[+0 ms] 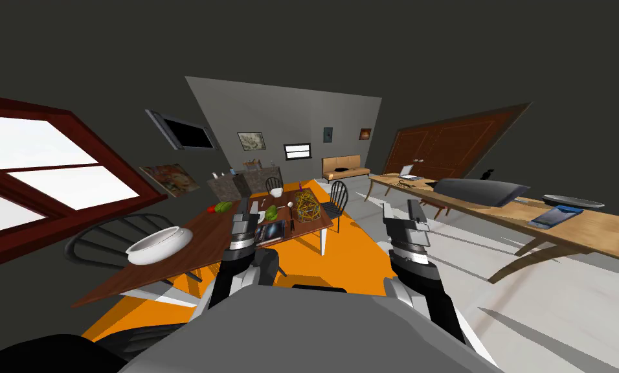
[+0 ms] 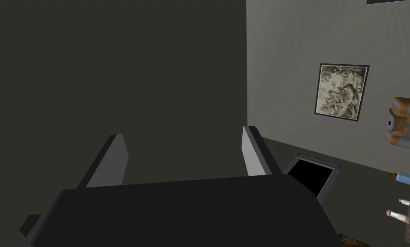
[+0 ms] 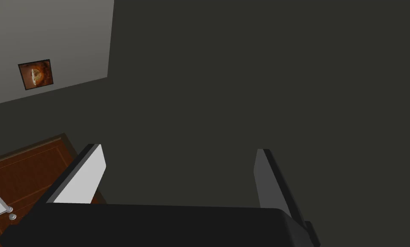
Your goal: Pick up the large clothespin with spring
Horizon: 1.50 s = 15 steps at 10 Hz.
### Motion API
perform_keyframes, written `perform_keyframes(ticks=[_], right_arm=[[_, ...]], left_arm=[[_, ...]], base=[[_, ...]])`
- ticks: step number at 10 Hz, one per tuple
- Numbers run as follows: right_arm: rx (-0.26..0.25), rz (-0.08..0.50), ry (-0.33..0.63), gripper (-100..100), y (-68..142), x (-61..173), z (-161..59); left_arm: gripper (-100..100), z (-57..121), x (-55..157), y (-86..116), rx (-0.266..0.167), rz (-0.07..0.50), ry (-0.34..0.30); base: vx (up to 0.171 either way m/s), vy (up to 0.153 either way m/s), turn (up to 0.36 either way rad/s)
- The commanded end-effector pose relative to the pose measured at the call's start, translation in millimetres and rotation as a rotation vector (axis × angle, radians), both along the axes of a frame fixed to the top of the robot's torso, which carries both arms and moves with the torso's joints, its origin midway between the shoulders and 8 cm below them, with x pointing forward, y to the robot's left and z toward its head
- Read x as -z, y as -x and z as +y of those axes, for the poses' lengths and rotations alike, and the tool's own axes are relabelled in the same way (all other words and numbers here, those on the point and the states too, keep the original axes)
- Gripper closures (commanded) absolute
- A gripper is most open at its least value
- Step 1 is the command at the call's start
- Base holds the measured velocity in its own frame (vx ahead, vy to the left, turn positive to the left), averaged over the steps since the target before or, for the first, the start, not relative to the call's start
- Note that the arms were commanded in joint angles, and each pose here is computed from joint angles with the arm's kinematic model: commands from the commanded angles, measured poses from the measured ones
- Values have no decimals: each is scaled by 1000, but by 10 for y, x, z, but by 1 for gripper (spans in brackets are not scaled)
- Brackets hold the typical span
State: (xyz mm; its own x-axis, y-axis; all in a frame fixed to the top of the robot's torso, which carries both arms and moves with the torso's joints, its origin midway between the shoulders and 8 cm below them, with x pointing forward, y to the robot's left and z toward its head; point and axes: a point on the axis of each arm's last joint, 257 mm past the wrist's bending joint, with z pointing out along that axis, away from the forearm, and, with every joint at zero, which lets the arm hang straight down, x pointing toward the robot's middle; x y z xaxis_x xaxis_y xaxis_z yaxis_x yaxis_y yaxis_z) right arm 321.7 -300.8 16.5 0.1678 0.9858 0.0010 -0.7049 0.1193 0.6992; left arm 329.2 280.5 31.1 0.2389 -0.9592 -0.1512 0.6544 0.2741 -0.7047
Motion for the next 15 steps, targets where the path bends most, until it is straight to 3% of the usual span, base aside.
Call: perform_keyframes(ticks=[1, 4, 7, 8, 11, 12, 15], right_arm=[[0, 0, 0, 0, 0, 0, 0], [0, 0, 0, 0, 0, 0, 0], [0, 0, 0, 0, 0, 0, 0], [0, 0, 0, 0, 0, 0, 0], [0, 0, 0, 0, 0, 0, 1], [0, 0, 0, 0, 0, 0, 1], [0, 0, 0, 0, 0, 0, 0]], left_arm=[[-100, -11, 67, -14, 9, 24, -25], [-100, 1, 341, -53, 27, 112, -73], [-100, 57, 802, -68, 45, 246, -94], [-100, 50, 804, -69, 49, 248, -101], [-100, 111, 1438, -7, 79, 424, -97], [-100, 108, 1439, -7, 81, 426, -102], [-100, 155, 2217, 201, 121, 637, -68]], base=[[3, -5, -98], [2, -14, -167], [-10, -31, -251], [-12, -26, -108], [-15, -43, -319], [-12, -39, -98], [-1, -59, -333]])
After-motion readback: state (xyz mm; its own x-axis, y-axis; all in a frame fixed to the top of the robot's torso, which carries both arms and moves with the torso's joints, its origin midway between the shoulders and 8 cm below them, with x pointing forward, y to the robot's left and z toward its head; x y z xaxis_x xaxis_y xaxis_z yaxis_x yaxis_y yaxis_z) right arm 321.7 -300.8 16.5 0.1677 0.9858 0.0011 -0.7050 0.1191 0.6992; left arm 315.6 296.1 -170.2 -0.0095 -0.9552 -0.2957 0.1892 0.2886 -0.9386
